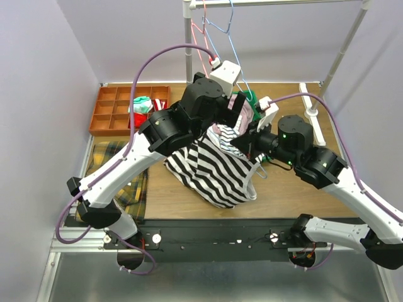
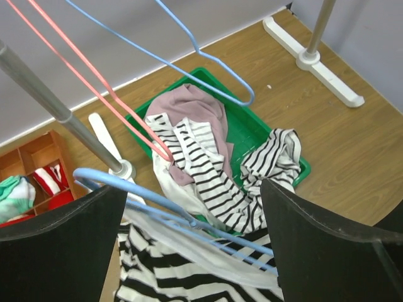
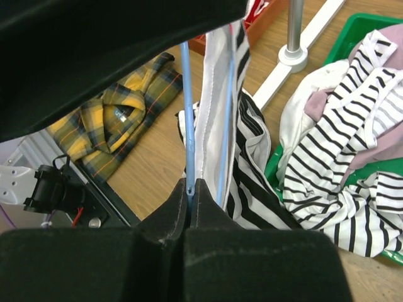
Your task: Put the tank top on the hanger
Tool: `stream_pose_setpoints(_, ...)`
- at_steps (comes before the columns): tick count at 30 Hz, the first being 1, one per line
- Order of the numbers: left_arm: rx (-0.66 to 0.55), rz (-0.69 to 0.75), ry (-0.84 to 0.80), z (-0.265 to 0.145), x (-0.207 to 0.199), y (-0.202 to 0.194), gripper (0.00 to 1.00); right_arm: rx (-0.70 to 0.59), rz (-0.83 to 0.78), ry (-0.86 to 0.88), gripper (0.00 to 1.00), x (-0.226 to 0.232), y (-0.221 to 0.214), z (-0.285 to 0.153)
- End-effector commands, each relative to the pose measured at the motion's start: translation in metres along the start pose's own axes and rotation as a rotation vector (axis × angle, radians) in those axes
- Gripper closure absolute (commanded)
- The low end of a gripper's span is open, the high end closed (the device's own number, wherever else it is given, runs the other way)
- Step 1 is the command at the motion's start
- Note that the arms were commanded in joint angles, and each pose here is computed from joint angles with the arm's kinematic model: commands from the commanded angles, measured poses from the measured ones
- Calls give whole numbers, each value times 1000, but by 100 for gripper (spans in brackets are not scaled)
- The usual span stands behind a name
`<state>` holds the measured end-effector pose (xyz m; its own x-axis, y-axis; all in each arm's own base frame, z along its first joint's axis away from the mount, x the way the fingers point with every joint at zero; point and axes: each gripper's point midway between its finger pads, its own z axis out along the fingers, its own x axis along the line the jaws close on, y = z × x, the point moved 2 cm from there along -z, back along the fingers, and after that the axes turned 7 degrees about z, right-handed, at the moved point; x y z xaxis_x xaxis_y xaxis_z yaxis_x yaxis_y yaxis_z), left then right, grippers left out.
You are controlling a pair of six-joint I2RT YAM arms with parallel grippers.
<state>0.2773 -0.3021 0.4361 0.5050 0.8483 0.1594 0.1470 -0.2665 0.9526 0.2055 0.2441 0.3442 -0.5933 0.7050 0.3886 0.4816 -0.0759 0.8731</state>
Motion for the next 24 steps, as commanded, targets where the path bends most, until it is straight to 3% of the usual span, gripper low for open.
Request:
stream_pose_setpoints(1, -104, -54, 55, -30, 29, 21, 1, -35, 41, -50, 99, -11, -6, -20)
stream_pose_setpoints(9, -143, -66, 46, -48, 38, 25, 1, -83, 104, -96, 99, -24, -16, -46)
stream_pose_setpoints(15, -151, -45, -48, -50, 25, 26, 1, -81, 129, -112, 99, -31, -29, -48)
stream_pose_setpoints(24, -189, -62, -62, -61, 29, 36, 1, -200, 210, -295, 99, -63, -24, -87)
